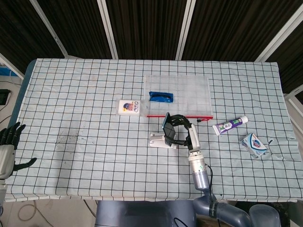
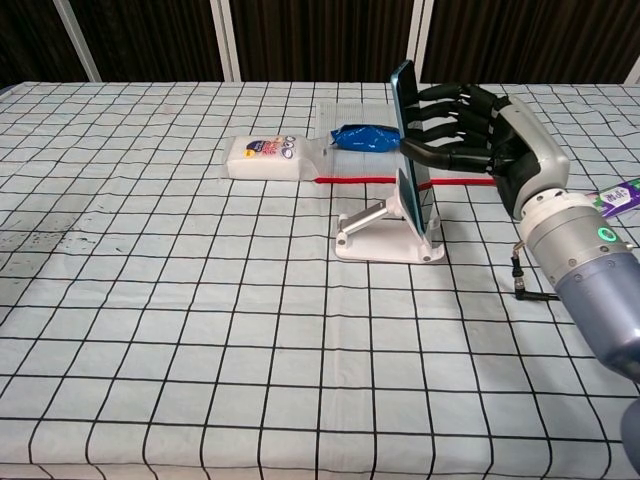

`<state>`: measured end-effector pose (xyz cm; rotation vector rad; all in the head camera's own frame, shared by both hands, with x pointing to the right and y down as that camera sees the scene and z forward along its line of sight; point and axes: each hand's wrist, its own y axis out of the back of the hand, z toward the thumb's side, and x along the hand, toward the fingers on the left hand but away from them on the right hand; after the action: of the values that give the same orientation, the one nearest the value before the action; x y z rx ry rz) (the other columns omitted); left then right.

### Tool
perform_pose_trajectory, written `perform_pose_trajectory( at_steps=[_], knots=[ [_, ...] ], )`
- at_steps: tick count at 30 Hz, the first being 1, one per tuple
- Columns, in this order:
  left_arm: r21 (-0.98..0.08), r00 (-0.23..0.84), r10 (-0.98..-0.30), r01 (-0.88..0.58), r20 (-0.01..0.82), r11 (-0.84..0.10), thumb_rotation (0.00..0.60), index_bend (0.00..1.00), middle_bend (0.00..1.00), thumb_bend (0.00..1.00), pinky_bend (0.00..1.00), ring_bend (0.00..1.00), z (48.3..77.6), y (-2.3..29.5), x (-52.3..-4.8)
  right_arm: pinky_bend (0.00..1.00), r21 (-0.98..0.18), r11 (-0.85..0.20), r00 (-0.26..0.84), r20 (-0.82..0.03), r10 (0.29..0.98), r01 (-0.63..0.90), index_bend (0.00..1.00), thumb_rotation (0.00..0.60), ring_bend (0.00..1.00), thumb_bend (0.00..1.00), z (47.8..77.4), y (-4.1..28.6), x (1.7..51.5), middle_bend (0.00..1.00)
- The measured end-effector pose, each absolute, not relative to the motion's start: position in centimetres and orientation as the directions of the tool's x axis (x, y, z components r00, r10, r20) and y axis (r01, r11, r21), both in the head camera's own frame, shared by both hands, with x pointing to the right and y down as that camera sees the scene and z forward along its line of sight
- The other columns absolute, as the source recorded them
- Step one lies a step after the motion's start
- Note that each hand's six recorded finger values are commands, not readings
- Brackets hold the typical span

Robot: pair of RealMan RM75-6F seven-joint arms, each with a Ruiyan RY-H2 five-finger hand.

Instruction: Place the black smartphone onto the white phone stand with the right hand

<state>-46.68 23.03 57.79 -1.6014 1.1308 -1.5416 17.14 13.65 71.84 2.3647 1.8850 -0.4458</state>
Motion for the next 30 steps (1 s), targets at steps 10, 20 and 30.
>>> perform_pose_trajectory(
  at_steps=[10, 20, 30],
  knots=[
    [-0.891, -0.056, -0.896, -0.150, 0.440, -0.428, 0.600, 0.00, 0.00, 0.00, 0.00, 0.00, 57.8, 23.0, -46.7, 0.51, -0.113, -0.249, 0.206, -0.297, 0.932, 0.962, 0.57, 0.600, 0.42, 0.31, 72.3, 14.3, 17.1, 0.50],
    [-0.891, -0.056, -0.896, -0.152, 0.441, -0.429, 0.600, 0.00, 0.00, 0.00, 0.00, 0.00, 57.8, 23.0, -46.7, 0.51, -0.127, -0.258, 0.207, -0.316, 0.926, 0.958, 0.56, 0.600, 0.41, 0.31, 72.9, 14.9, 16.8, 0.50],
    [-0.890, -0.056, -0.896, -0.154, 0.441, -0.429, 0.600, 0.00, 0.00, 0.00, 0.00, 0.00, 57.8, 23.0, -46.7, 0.49, -0.143, -0.272, 0.215, -0.324, 0.921, 0.952, 0.52, 0.600, 0.39, 0.31, 73.2, 15.4, 16.7, 0.47]
  ],
)
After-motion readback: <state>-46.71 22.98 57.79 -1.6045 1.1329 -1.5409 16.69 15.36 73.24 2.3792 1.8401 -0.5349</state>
